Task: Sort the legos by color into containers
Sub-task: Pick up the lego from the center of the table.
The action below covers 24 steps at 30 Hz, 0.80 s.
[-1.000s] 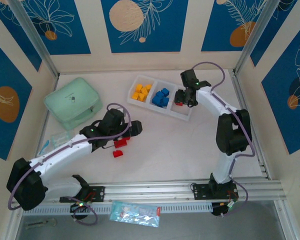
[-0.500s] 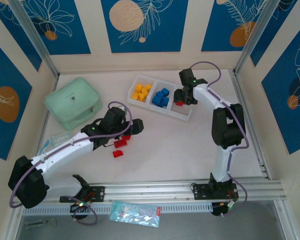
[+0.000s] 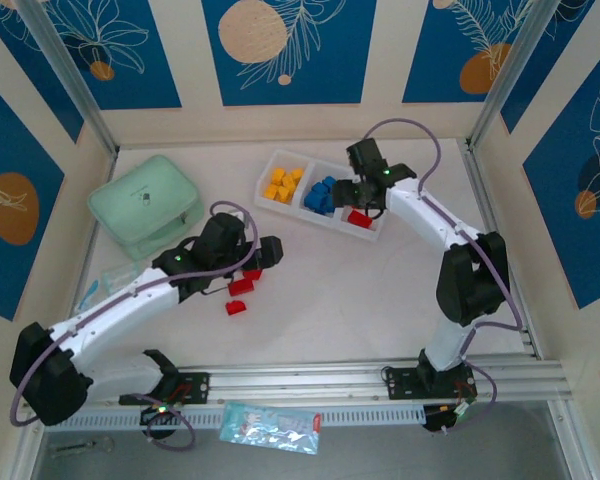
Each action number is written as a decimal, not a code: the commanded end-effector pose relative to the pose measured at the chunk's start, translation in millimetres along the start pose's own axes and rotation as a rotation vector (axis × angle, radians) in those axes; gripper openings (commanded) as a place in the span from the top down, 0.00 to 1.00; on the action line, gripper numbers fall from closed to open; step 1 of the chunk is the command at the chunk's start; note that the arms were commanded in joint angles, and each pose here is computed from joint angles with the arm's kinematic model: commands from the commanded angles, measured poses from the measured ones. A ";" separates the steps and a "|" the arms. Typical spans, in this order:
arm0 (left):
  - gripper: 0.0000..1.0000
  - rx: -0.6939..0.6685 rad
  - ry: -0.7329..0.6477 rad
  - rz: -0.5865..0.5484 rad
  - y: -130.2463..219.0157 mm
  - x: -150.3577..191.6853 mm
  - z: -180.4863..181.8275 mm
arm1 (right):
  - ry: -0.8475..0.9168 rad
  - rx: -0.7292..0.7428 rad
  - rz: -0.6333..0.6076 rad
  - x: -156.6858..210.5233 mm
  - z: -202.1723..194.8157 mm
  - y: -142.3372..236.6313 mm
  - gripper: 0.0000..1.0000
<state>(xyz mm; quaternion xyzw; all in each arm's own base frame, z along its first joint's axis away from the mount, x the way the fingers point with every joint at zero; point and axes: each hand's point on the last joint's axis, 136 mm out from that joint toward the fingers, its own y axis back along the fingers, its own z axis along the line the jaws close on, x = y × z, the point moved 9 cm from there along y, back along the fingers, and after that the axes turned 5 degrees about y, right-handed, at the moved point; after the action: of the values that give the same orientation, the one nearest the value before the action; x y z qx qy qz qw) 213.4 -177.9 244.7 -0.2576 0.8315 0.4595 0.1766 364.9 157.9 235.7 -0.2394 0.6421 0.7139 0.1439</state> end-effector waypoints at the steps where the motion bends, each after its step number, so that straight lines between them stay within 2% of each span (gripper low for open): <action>1: 0.01 -0.079 -0.005 -0.012 13.0 3.5 17.3 | 0.042 -0.108 0.064 23.9 32.1 -0.7 0.20; 3: 0.01 -0.106 0.004 -0.011 18.3 7.4 26.1 | 0.090 -0.179 0.079 34.7 56.6 -0.8 0.18; 10: 0.01 -0.165 0.047 -0.035 39.2 20.8 50.4 | 0.183 -0.270 0.132 57.7 125.0 -15.6 0.15; 16: 0.01 -0.203 0.081 -0.051 55.0 30.7 65.5 | 0.201 -0.302 0.183 65.5 174.9 -36.4 0.14; 24: 0.01 -0.231 0.101 -0.069 69.7 38.1 77.2 | 0.208 -0.255 0.231 71.1 224.6 -64.7 0.18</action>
<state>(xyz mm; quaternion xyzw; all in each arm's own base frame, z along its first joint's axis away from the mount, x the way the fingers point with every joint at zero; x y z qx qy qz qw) 151.7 -100.8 241.2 -0.3230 0.7870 0.5071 0.1387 307.0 371.5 162.6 -0.2737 0.5676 0.7757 -0.0341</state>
